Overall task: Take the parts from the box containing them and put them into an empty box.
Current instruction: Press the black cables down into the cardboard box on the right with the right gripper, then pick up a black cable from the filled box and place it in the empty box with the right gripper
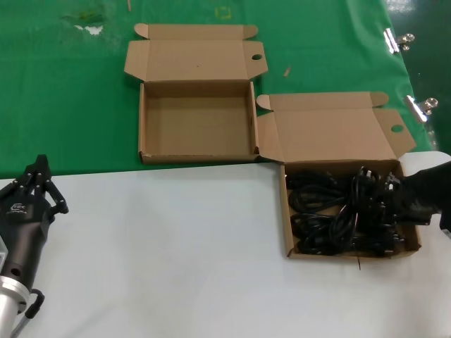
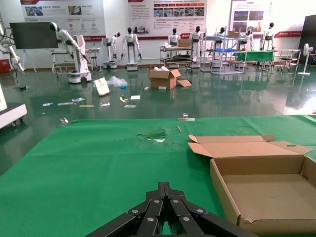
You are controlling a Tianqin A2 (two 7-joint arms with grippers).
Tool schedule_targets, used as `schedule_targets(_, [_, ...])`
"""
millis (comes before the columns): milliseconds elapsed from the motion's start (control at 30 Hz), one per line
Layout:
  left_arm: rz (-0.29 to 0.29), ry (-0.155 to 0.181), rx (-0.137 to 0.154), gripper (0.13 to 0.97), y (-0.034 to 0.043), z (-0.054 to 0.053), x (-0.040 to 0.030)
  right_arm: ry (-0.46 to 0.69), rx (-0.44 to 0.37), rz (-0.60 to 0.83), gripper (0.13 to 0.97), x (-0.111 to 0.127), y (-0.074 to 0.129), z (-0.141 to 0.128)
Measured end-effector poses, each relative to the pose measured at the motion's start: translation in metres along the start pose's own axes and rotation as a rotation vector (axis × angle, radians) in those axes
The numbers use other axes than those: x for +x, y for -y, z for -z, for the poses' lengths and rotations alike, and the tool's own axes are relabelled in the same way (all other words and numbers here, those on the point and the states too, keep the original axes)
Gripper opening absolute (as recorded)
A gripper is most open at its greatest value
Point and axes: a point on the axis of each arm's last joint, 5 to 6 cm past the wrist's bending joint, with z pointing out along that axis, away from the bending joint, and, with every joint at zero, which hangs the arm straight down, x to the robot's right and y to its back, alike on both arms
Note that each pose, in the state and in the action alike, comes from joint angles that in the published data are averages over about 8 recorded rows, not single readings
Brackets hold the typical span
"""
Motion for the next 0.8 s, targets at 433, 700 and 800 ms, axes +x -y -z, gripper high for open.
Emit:
schedule_targets(433, [0.000,0.000,0.000,0.140,0.0000,0.000,0.0000,-0.011,-0.023,-0.023,0.174,0.002,0.004,0.011])
schedule_targets(700, [0.000,0.000,0.000,0.140,0.0000,0.000,0.0000,-0.041,-0.057,-0.104,0.147,0.019,0.009,0.028])
schedule_targets(800, [0.000,0.000,0.000,0.140,0.0000,0.000,0.0000,-0.056,-0.067,-0.149,0.146,0.028,0.012,0.035])
